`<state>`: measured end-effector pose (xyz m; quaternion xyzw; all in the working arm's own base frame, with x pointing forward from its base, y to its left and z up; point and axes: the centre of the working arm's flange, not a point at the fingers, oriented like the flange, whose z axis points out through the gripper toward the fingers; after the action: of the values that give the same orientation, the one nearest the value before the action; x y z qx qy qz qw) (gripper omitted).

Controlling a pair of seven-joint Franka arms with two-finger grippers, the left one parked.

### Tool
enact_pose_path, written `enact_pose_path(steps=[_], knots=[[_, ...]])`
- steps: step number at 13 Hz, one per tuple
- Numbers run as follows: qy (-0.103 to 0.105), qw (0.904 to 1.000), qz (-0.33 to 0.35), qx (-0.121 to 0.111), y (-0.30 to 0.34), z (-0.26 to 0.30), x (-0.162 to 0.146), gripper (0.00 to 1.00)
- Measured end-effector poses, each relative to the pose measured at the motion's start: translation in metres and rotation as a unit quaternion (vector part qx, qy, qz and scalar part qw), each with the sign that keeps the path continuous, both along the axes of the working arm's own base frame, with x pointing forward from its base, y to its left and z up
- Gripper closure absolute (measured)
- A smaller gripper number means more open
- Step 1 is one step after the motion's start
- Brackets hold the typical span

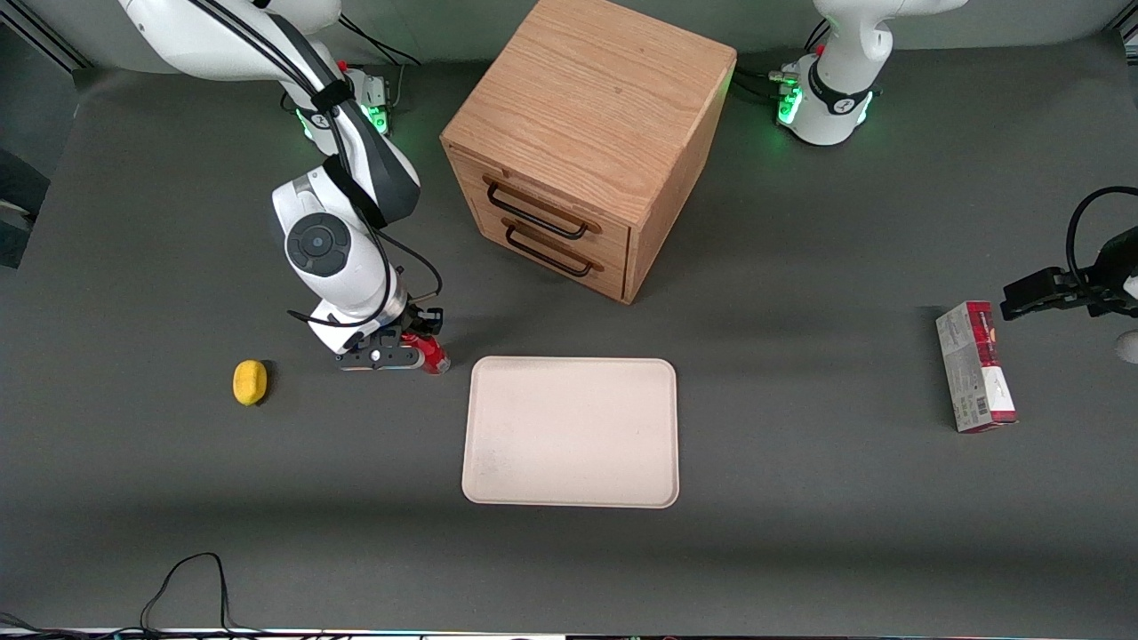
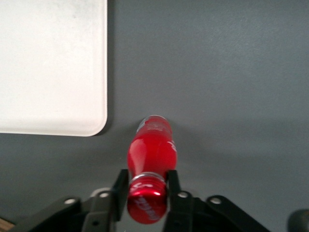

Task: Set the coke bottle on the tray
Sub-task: 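Close the right gripper around the bottle's body, then lift the bottle and carry it over the white tray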

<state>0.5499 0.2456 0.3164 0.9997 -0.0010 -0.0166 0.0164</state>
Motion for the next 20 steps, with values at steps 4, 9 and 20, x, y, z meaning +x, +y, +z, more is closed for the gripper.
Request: enact_pose_path(steps=[4,9,20], knots=[[-0.025,0.9997,-0.006,0.0,-0.006,0.023,0.017,0.68],[-0.019,0.9994,-0.026,-0.011,-0.006,0.168,0.058,0.68],[-0.039,0.9943,-0.036,0.092,0.021,0.158,0.158,0.68]])
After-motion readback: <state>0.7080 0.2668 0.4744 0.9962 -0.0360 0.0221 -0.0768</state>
